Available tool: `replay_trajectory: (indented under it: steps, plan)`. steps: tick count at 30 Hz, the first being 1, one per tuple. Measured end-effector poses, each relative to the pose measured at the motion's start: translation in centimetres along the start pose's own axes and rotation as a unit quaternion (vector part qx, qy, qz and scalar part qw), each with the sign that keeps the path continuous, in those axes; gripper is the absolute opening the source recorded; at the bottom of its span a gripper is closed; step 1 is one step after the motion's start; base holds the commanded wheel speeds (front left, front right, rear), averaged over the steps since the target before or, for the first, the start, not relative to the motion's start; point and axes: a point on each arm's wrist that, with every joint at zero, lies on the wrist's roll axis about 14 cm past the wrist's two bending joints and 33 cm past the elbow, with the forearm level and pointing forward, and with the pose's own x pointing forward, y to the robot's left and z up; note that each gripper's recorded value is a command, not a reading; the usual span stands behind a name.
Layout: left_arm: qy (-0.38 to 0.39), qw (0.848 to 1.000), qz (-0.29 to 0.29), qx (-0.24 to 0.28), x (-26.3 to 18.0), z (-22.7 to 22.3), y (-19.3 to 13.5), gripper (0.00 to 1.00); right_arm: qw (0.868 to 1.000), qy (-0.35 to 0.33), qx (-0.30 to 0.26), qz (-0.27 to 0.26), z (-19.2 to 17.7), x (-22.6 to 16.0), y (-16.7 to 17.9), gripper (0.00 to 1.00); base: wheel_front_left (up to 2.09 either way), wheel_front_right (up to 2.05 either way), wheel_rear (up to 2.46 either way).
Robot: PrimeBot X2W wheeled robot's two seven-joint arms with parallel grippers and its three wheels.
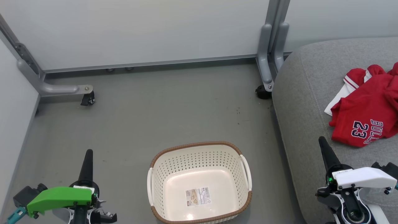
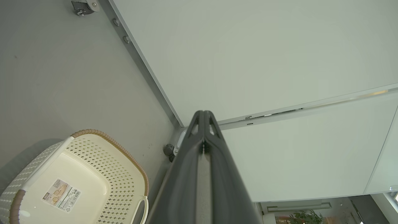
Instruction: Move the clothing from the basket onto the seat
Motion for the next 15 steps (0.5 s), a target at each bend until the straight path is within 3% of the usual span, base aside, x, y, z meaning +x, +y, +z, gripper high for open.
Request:
replay_trajectory:
  steps: [15]
  plan:
    - [-0.002, 0.998, -0.016, -0.062, 0.14, 0.54, -0.84, 0.00, 0.998, -0.002, 0.062, 0.004, 0.40, 0.12, 0.25, 0.00, 0.00, 0.00, 0.00]
